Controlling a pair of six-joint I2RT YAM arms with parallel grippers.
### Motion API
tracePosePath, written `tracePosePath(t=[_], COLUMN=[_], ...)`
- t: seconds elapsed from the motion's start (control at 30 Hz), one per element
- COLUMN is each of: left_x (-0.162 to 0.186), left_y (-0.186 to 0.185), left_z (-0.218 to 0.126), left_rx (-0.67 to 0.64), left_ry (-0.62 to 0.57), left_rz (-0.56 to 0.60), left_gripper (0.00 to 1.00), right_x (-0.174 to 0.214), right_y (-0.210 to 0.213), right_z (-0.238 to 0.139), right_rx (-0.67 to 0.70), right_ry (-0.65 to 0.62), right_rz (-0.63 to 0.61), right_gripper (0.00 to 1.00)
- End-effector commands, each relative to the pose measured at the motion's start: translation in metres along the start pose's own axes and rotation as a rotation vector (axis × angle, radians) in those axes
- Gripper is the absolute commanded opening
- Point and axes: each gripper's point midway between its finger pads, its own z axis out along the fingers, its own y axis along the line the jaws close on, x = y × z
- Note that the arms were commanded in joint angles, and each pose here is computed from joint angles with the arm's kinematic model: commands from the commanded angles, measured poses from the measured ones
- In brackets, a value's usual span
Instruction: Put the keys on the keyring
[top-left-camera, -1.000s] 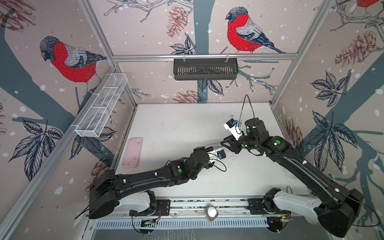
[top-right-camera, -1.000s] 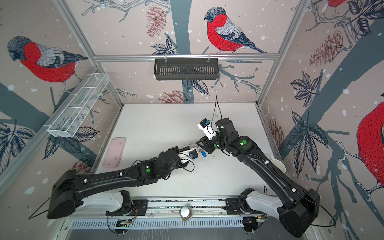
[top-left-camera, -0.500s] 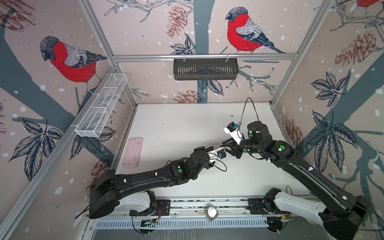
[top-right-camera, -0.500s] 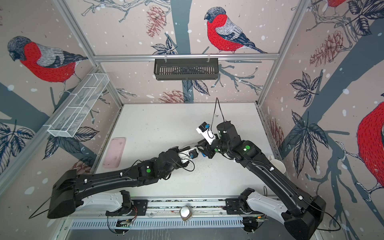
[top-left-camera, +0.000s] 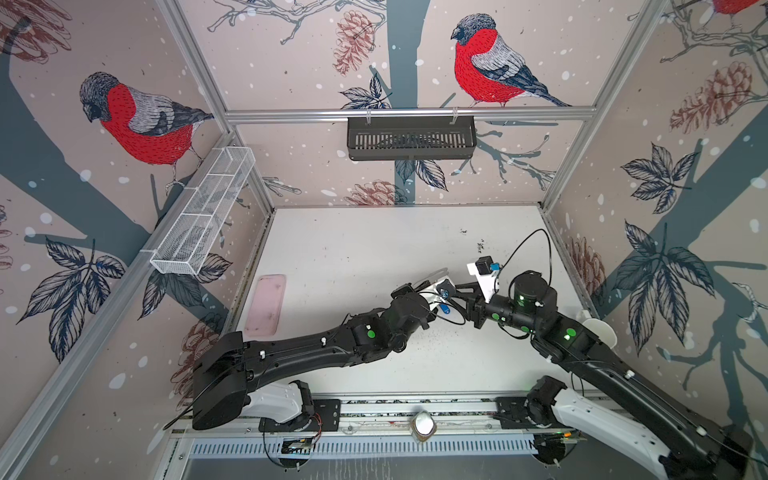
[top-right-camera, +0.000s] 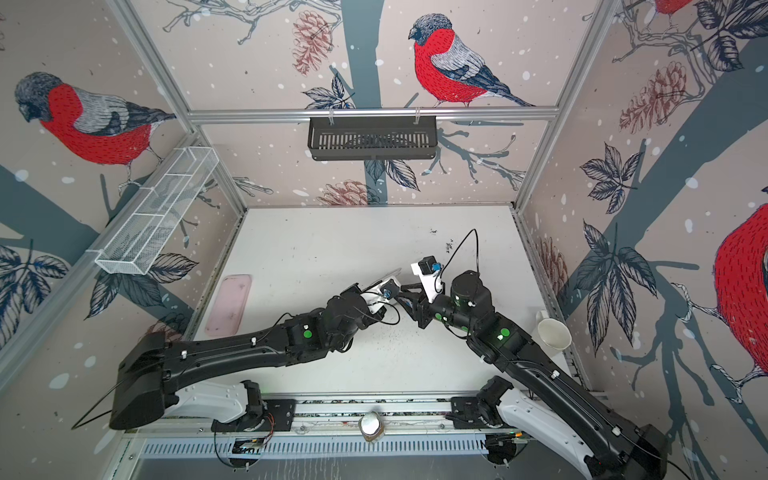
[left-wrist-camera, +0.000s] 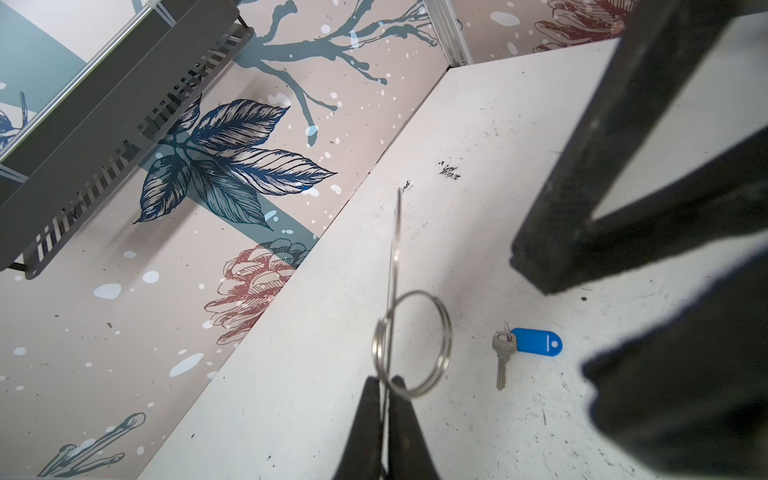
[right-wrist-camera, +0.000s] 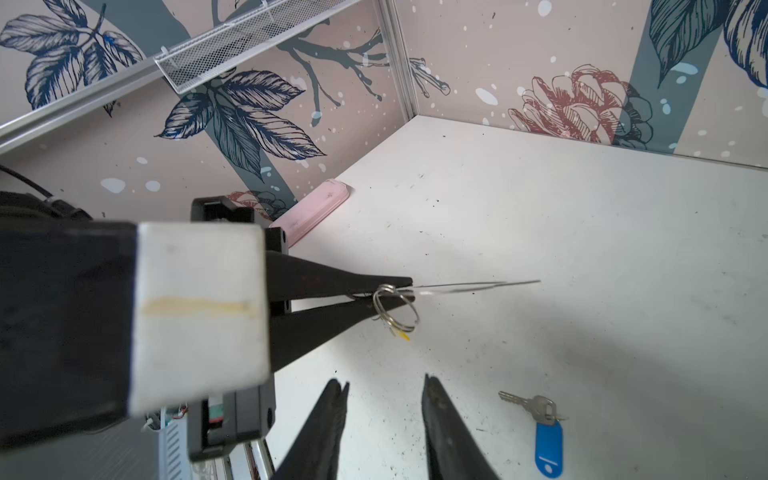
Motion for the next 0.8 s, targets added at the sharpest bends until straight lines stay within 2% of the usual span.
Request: tracePosePath(t=[0.0, 0.13, 0.4, 0.77], left_x=[-0.02, -0.027, -0.03, -0.031], left_y=[0.01, 0.01, 0.011, 0.013], left_z=[-0.002, -0.006, -0.014, -0.015], left_rx=[-0.027, -0.01, 0.007, -0.001], left_ry=[-0.068, -0.105, -0.142, -0.163], left_rz=[-0.11, -0.146, -0.191, -0.225], left_gripper=[0.0, 0.0, 0.0, 0.0], right_x=[-0.027, -0.029, -0.037, -0.042], right_y=[0.001, -0.003, -0.001, 0.016], right_z=[0.001, 0.004, 0.01, 0.017], right_rx=[-0.007, -0.008, -0.047, -0.162], right_ry=[-0.126, -0.15, -0.182, -0.17], right_rz=[0.032, 0.047, 0.054, 0.055], right_gripper=[0.43, 0.46, 0.45, 0.3])
